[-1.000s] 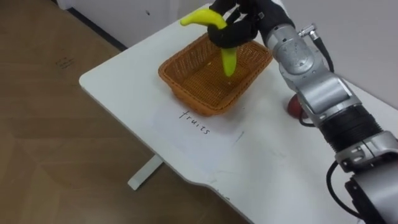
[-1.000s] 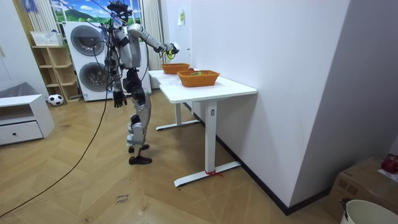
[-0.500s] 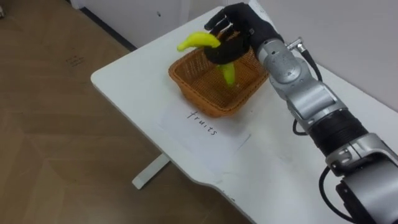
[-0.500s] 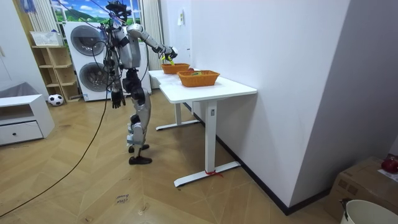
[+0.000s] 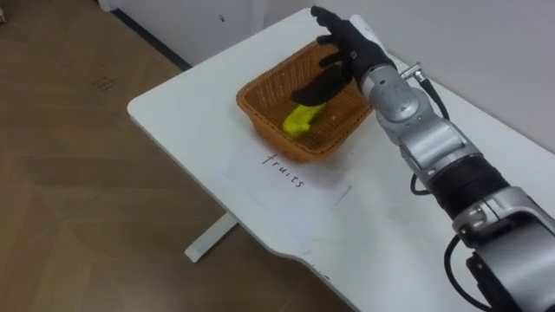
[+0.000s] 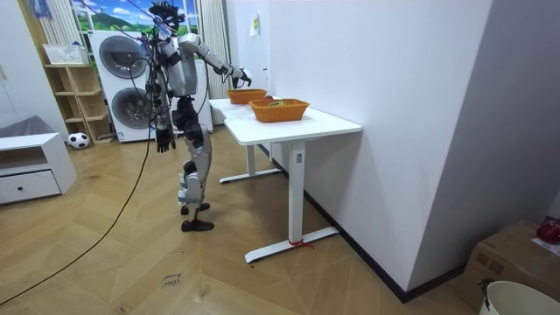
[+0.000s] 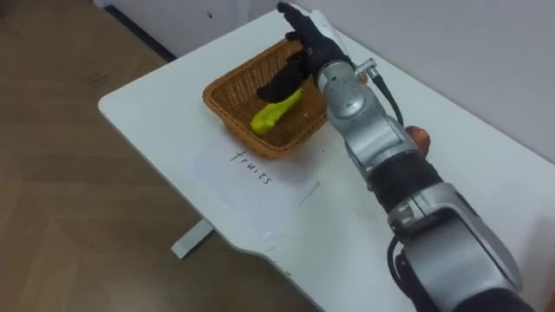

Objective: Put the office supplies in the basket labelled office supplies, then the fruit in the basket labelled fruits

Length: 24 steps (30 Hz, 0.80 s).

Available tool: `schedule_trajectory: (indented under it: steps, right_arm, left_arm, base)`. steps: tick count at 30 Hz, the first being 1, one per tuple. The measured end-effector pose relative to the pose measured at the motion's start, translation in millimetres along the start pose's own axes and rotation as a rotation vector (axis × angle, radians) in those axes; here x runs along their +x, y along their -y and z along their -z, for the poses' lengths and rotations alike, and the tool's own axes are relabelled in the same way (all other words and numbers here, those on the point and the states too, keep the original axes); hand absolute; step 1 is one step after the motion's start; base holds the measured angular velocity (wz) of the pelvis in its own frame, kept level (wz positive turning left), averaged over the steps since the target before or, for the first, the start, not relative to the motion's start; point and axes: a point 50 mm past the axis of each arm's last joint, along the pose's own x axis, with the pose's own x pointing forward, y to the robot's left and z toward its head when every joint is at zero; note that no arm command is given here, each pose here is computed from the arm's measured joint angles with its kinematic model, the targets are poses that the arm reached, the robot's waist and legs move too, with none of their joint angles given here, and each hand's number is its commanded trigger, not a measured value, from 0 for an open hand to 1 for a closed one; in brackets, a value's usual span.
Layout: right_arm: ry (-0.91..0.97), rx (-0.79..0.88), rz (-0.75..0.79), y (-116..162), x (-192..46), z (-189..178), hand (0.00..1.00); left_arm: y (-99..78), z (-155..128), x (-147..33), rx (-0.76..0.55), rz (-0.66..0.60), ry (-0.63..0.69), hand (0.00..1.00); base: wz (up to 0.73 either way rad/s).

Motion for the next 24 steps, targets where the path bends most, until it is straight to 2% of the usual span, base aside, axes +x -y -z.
schedule_trajectory:
  steps: [10, 21, 24]
  right_arm:
    - [0.01, 0.012, 0.008, 2, 0, -1, 0.0]
    - [0.112, 0.091, 0.092, 21, 0, -24, 0.0]
    - [0.14, 0.13, 0.158, 35, -3, -29, 0.0]
  left_arm:
    - [0.4, -12, 1.5, -0.005, 0.004, 0.028, 0.0]
    - [-0.2, -15, 2.0, 0.008, 0.013, 0.032, 0.0]
    - [-0.7, -17, 2.0, 0.008, 0.005, 0.041, 0.0]
  base:
    - [-0.06]
    - [-0.15]
    - [-0.07]
